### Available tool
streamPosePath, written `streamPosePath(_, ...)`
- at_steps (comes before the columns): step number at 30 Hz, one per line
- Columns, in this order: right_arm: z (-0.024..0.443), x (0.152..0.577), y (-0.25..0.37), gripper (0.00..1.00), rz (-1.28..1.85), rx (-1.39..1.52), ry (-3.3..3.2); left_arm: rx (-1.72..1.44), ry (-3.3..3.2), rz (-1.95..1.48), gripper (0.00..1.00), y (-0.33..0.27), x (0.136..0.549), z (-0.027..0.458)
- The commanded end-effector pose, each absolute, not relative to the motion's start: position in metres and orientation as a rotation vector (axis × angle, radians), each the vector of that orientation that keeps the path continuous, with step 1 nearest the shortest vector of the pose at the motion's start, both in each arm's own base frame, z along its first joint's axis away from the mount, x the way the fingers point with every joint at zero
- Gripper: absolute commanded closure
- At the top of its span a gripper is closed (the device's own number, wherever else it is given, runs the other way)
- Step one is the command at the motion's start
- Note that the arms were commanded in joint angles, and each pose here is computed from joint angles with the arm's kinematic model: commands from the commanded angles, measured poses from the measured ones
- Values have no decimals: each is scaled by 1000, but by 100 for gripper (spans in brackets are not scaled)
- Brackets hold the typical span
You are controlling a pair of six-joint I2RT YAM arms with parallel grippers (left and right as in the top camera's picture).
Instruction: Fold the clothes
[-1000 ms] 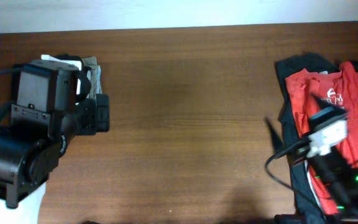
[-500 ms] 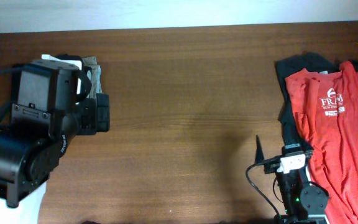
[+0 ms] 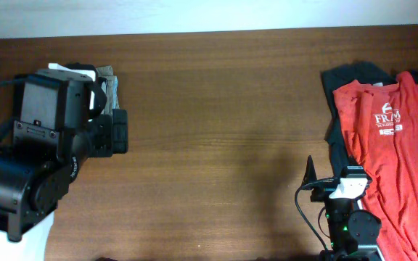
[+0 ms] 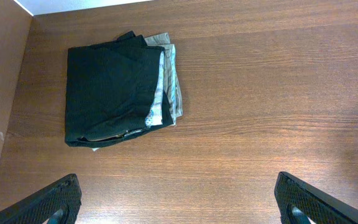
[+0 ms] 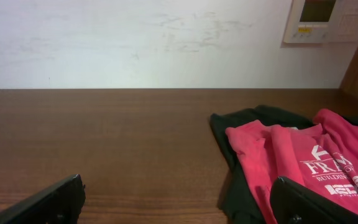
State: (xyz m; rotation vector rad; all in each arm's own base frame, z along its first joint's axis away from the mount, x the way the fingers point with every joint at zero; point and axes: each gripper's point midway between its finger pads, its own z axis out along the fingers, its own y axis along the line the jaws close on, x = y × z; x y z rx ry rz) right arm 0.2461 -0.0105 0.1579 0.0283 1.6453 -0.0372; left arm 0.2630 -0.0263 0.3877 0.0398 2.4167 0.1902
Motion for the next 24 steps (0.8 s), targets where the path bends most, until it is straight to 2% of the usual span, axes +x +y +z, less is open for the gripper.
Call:
streamPosePath(1, 155, 246, -12, 1, -42, 41, 1652, 24, 2410, 193, 1, -25, 261, 389)
streamPosePath(3, 155, 246, -12, 1, -42, 41, 1652, -25, 2322, 213, 1, -15, 268, 400)
streamPosePath(4, 155, 246, -12, 1, -42, 41, 1652, -98, 2179, 119, 1, -13, 290, 404)
streamPosePath(6, 155, 246, -12, 2, -42, 41, 1652, -40, 1968, -7, 1, -16, 306, 385)
streamPosePath(14, 155, 246, -12, 2, -42, 41, 1652, -11, 1659, 90, 1, 9, 246, 286)
streamPosePath(19, 155, 246, -12, 1, -42, 41, 1652, -13, 1542, 89, 1, 9, 235, 227)
streamPosePath(21, 155, 246, -12, 1, -42, 41, 1652, 7, 1540, 64, 1, 4, 247, 182)
streamPosePath(24, 155, 246, -12, 1, -42, 41, 1652, 15, 1620, 69, 1, 3, 246, 164)
